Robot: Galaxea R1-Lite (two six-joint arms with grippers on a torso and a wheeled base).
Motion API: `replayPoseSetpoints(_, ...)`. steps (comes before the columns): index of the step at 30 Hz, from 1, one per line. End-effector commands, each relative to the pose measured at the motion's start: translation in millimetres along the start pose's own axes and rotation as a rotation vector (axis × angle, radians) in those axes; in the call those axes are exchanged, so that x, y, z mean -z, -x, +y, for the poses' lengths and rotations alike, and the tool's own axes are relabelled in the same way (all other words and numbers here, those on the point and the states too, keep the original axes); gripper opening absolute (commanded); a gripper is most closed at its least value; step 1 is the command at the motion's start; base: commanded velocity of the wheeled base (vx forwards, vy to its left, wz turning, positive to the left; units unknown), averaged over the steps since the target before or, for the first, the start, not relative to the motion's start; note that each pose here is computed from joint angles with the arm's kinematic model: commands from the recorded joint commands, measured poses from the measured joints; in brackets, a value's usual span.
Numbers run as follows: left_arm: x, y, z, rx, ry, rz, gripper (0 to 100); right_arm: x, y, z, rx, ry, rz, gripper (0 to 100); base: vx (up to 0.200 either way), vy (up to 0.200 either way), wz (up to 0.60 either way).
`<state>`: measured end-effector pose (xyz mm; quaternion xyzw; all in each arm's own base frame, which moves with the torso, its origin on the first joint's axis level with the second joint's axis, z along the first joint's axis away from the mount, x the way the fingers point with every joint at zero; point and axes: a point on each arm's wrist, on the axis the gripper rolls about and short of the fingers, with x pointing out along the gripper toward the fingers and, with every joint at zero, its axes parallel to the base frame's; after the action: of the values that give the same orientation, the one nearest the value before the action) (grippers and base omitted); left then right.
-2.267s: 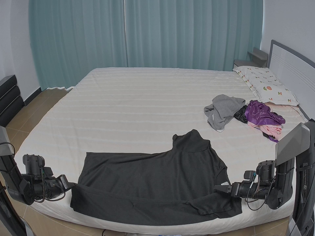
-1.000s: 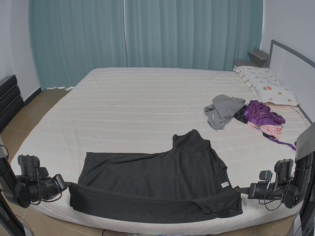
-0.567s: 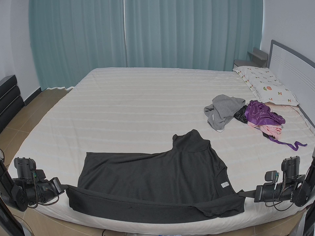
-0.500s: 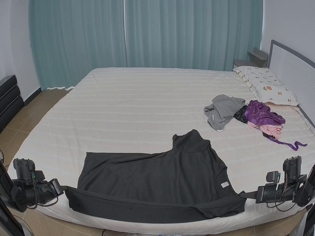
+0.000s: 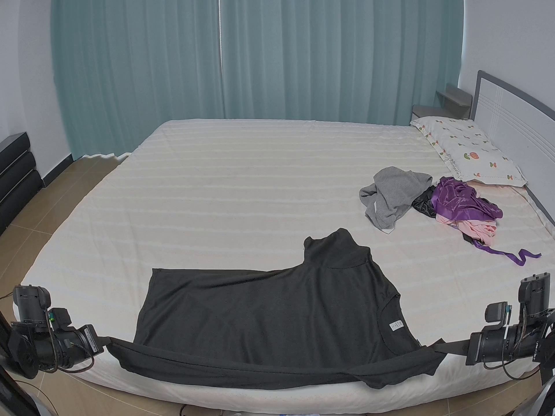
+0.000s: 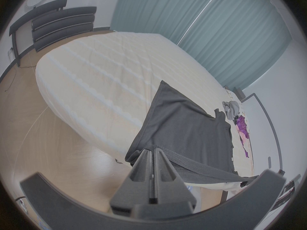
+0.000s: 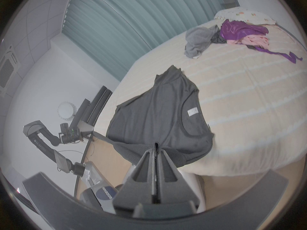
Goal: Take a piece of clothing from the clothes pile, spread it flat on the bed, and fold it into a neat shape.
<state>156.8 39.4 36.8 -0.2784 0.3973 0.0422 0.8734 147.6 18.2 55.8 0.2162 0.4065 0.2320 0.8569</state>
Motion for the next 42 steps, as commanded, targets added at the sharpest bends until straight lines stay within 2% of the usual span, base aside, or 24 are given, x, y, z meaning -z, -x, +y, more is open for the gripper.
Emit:
replayPoseSetpoints(1,1,12,-4,0.018,-0.026,-0.048,0,8,3,4,-0.005,0.026,0.029,0,0.0,0.0,0.0)
replayPoseSetpoints(7,12,8,1,-0.026,-0.042,0.064,0,13,4,2,0.031,0.018,0.069,0,0.0,0.0,0.0)
replayPoseSetpoints(10,13,5,4,-0.062,-0.047,0.085,0,14,4,0,0.055,0.013,0.078,0,0.0,0.0,0.0)
replayPoseSetpoints(15,12,4,4,-0.08,-0.064,0.083,0,17,4,-1,0.069,0.028,0.098,0,0.0,0.0,0.0)
replayPoseSetpoints(18,8,2,3,-0.076,-0.068,0.07,0,9,2,-1,0.074,0.037,0.072,0,0.0,0.0,0.0)
replayPoseSetpoints(21,-9,-4,0,-0.067,-0.067,0.02,0,-6,-3,-1,0.083,0.021,0.03,0,0.0,0.0,0.0)
replayPoseSetpoints(29,10,2,3,-0.074,-0.085,0.077,0,13,-3,1,0.079,0.045,0.12,0,0.0,0.0,0.0)
replayPoseSetpoints(34,1,-1,1,-0.069,-0.096,0.056,0,4,-6,0,0.077,0.045,0.092,0,0.0,0.0,0.0)
replayPoseSetpoints(36,-7,-4,0,-0.064,-0.1,0.03,0,-7,-9,-1,0.081,0.045,0.059,0,0.0,0.0,0.0)
replayPoseSetpoints(42,-21,-7,-8,-0.038,-0.069,-0.02,0,-24,-19,-7,0.099,0.042,0.038,0,0.0,0.0,0.0)
